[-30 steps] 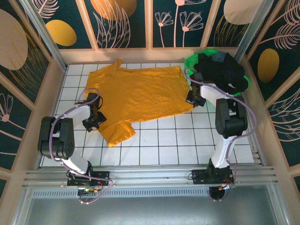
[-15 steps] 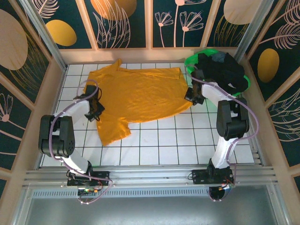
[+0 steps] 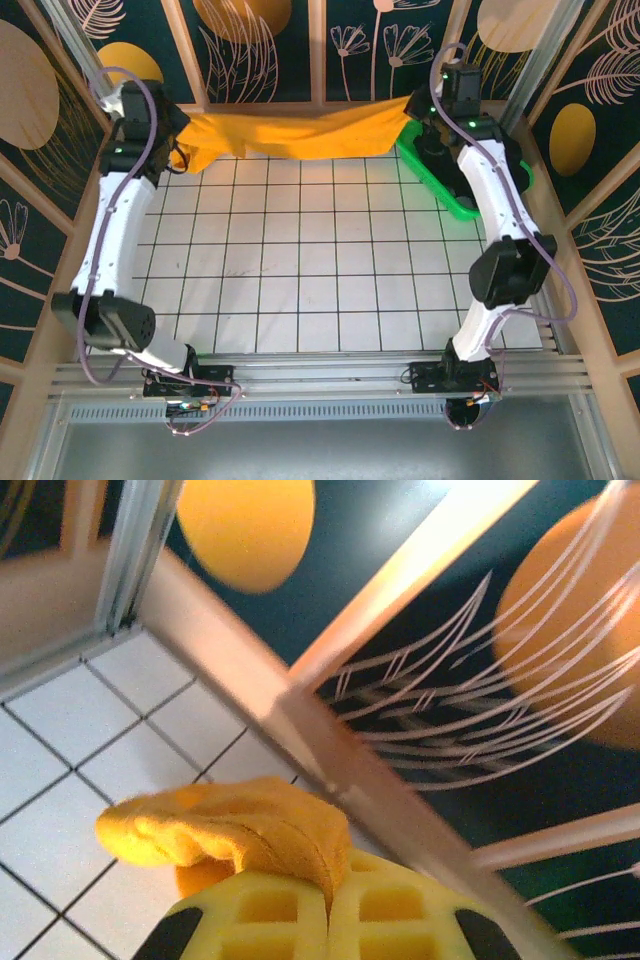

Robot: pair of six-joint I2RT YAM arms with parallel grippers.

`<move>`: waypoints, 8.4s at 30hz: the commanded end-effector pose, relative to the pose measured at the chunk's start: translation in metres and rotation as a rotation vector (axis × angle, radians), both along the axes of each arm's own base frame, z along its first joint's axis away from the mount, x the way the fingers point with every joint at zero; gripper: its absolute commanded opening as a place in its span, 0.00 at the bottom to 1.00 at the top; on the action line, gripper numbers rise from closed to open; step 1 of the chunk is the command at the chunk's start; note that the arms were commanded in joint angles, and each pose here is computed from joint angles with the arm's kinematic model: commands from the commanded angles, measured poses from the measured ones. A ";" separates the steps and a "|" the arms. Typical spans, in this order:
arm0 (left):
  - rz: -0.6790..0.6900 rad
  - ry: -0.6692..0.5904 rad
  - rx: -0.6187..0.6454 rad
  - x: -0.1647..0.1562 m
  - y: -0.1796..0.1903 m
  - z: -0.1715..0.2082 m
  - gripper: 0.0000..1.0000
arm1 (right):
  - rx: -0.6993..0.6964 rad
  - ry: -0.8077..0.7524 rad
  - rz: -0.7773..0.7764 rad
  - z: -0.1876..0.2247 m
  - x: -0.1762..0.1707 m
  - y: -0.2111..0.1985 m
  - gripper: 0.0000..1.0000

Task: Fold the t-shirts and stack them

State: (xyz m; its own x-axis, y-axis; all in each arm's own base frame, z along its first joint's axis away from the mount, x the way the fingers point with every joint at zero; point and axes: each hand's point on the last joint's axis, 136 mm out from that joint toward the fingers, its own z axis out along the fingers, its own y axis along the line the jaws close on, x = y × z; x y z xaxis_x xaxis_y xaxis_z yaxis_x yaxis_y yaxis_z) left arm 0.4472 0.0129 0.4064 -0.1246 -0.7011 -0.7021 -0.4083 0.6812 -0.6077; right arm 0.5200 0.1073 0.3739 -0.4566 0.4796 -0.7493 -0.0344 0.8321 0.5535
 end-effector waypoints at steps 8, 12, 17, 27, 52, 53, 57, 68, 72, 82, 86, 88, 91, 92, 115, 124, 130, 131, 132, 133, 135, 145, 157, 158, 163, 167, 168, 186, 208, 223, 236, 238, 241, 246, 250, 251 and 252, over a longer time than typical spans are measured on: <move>0.141 -0.356 0.079 -0.106 0.035 0.154 0.00 | 0.109 -0.441 -0.007 0.149 -0.118 -0.024 0.00; 0.127 -0.306 0.072 -0.087 0.032 0.155 0.00 | 0.142 -0.426 0.040 0.146 -0.118 -0.016 0.00; 0.066 -0.178 0.027 -0.027 0.020 0.114 0.00 | 0.199 -0.362 0.123 0.131 -0.083 0.004 0.00; -0.080 -0.160 -0.049 0.059 0.042 0.091 0.00 | 0.221 -0.242 0.211 0.101 -0.004 0.031 0.00; 0.006 0.448 -0.173 -0.087 0.044 -0.194 0.62 | 0.117 0.421 -0.089 -0.197 -0.128 -0.037 0.52; 0.007 0.493 -0.173 -0.092 0.044 -0.212 0.66 | 0.101 0.472 -0.096 -0.213 -0.131 -0.039 0.57; -0.011 0.595 -0.184 -0.106 0.039 -0.252 0.70 | 0.048 0.595 -0.131 -0.248 -0.140 -0.046 0.63; -0.446 0.947 -0.191 -0.189 -0.098 -0.351 0.52 | -0.077 0.611 -0.138 -0.257 -0.153 -0.050 0.60; -0.547 1.091 -0.074 -0.236 -0.117 -0.382 0.55 | -0.089 0.603 -0.133 -0.254 -0.154 -0.048 0.60; -0.555 1.088 -0.051 -0.220 -0.131 -0.413 0.57 | -0.110 0.614 -0.111 -0.256 -0.161 -0.039 0.59; -0.547 1.081 -0.059 -0.213 -0.136 -0.419 0.30 | -0.125 0.621 -0.119 -0.261 -0.164 -0.042 0.59; -0.512 1.110 -0.021 -0.219 -0.126 -0.420 0.01 | -0.132 0.625 -0.133 -0.264 -0.166 -0.045 0.58; -0.429 1.147 0.066 -0.238 -0.098 -0.412 0.00 | -0.139 0.627 -0.151 -0.267 -0.168 -0.048 0.57; -0.392 1.161 0.092 -0.248 -0.087 -0.409 0.00 | -0.137 0.633 -0.158 -0.269 -0.169 -0.049 0.56; -0.098 0.943 0.014 -0.228 -0.047 -0.339 0.00 | -0.282 0.782 -0.129 -0.335 -0.153 -0.040 0.50; -0.100 0.938 0.007 -0.228 -0.047 -0.339 0.00 | -0.314 0.766 -0.104 -0.340 -0.146 -0.038 0.44; -0.104 0.932 0.009 -0.225 -0.047 -0.338 0.00 | -0.330 0.786 -0.084 -0.351 -0.136 -0.033 0.35; -0.104 0.932 0.010 -0.225 -0.047 -0.338 0.00 | -0.334 0.797 -0.084 -0.355 -0.137 -0.034 0.32; -0.104 0.931 0.010 -0.225 -0.047 -0.338 0.00 | -0.338 0.812 -0.084 -0.359 -0.139 -0.035 0.29; -0.101 0.929 0.010 -0.225 -0.046 -0.337 0.00 | -0.342 0.828 -0.085 -0.362 -0.141 -0.035 0.25; -0.099 0.929 0.009 -0.226 -0.046 -0.337 0.00 | -0.349 0.852 -0.090 -0.366 -0.147 -0.037 0.13; -0.023 0.949 -0.019 -0.259 -0.031 -0.324 0.00 | -0.366 0.942 -0.169 -0.332 -0.218 -0.046 0.00; -0.047 1.030 -0.059 -0.288 -0.033 -0.335 0.00 | -0.370 1.125 -0.140 -0.325 -0.297 -0.057 0.00; -0.039 1.039 -0.059 -0.293 -0.031 -0.333 0.00 | -0.358 1.126 -0.137 -0.322 -0.300 -0.056 0.00; 0.026 1.046 -0.074 -0.314 -0.021 -0.324 0.00 | -0.309 1.145 -0.117 -0.311 -0.314 -0.050 0.00; 0.013 0.979 -0.067 -0.298 -0.022 -0.311 0.00 | -0.291 1.126 -0.123 -0.311 -0.312 -0.050 0.00; -0.001 0.950 -0.067 -0.288 -0.026 -0.307 0.00 | -0.285 1.118 -0.127 -0.311 -0.308 -0.050 0.00; -0.103 0.678 0.095 -0.109 -0.047 -0.239 0.00 | -0.196 0.976 -0.173 -0.291 -0.180 -0.035 0.00; -0.087 0.705 0.236 -0.036 -0.036 -0.269 0.00 | -0.197 0.958 -0.217 -0.311 -0.118 -0.043 0.00; -0.069 0.747 0.300 -0.026 -0.024 -0.288 0.00 | -0.205 0.941 -0.204 -0.316 -0.096 -0.040 0.00; -0.094 0.752 0.143 -0.052 -0.011 -0.296 0.68 | -0.258 0.843 -0.221 -0.285 -0.113 -0.057 0.65; -0.111 0.758 0.085 -0.065 -0.012 -0.305 0.62 | -0.262 0.840 -0.200 -0.287 -0.125 -0.052 0.64; -0.145 0.759 -0.003 -0.074 -0.019 -0.320 0.49 | -0.252 0.836 -0.140 -0.297 -0.139 -0.036 0.53; -0.159 0.770 -0.135 -0.067 -0.030 -0.348 0.31 | -0.250 0.853 -0.078 -0.318 -0.142 -0.018 0.29; -0.102 0.870 -0.163 -0.074 -0.019 -0.385 0.26 | -0.248 0.914 -0.051 -0.342 -0.145 -0.013 0.26; -0.078 0.899 -0.167 -0.081 -0.013 -0.394 0.25 | -0.258 0.940 -0.046 -0.350 -0.149 -0.014 0.25; -0.046 0.923 -0.176 -0.089 -0.005 -0.403 0.24 | -0.265 0.962 -0.044 -0.358 -0.152 -0.014 0.24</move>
State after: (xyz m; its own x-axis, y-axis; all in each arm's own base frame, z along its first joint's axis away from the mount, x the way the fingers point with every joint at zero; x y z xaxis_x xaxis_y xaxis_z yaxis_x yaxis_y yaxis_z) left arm 0.3739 -0.0048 0.0276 -0.6498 -0.7165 -0.2538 -0.6926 0.6957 -0.1905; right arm 0.3752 0.0919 0.0389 -0.8915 0.4019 -0.2092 0.3767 0.9140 0.1507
